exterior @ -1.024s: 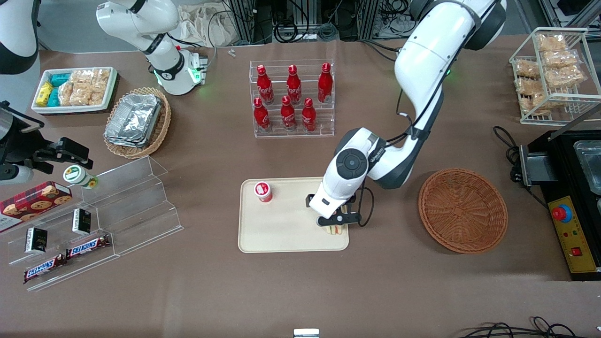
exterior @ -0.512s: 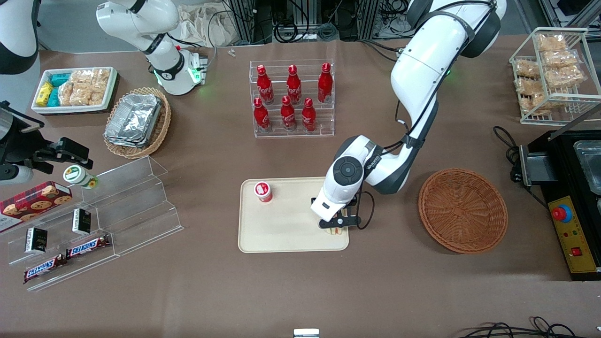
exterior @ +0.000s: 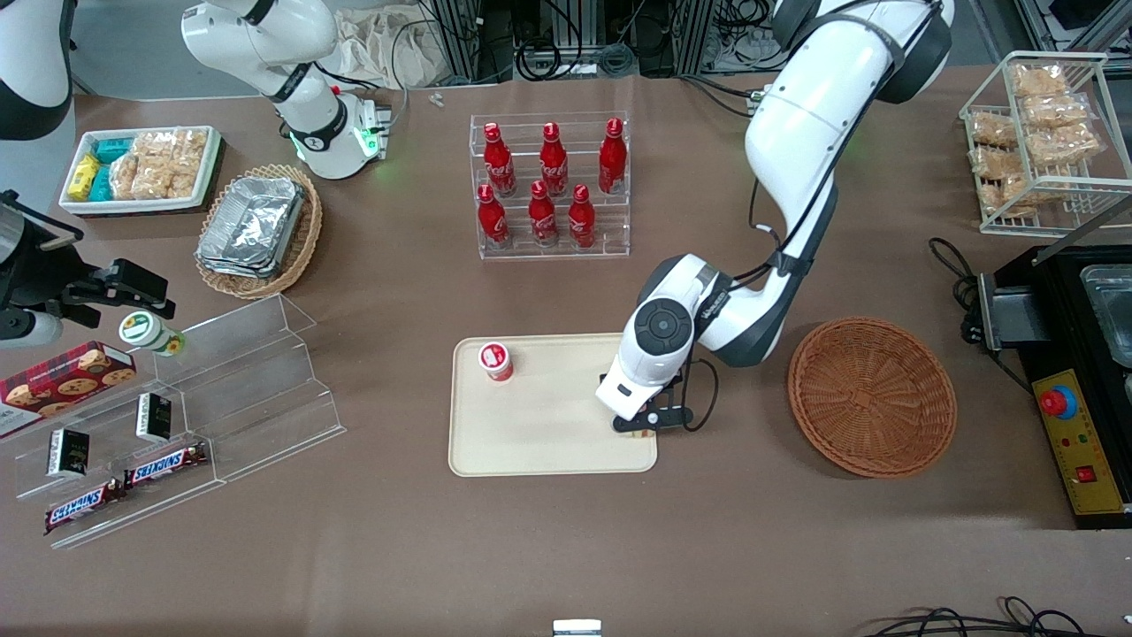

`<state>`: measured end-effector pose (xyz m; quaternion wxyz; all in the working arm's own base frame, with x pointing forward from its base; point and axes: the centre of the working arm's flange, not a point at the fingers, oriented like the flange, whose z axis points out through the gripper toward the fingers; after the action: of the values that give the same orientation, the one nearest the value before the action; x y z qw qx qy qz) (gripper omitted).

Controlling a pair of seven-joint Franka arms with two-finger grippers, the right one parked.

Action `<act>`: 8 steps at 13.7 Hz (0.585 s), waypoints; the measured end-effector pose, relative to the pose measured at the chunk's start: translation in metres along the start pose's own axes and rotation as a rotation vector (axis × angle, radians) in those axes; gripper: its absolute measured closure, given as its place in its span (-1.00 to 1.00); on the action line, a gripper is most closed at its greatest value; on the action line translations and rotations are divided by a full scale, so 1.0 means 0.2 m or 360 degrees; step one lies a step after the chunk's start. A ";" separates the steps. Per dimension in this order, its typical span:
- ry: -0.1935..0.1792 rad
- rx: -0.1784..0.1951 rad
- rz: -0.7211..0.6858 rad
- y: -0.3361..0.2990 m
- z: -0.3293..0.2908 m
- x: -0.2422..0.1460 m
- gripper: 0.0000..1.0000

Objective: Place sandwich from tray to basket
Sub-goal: 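Lift the sandwich and carry it with the left gripper over the wicker basket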

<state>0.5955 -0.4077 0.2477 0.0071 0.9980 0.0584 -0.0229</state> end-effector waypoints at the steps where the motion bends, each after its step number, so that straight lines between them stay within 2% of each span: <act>1: -0.0014 0.0022 -0.0015 -0.02 -0.08 0.00 0.52; 2: -0.0017 0.0035 -0.0043 -0.06 -0.16 0.01 0.60; 5: -0.0022 0.0044 -0.0170 -0.29 -0.38 0.14 0.60; 8: -0.0042 0.0040 -0.0374 -0.70 -0.60 0.27 0.62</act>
<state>0.6389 -0.2596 0.3641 -0.0073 0.9839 0.1744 -0.0373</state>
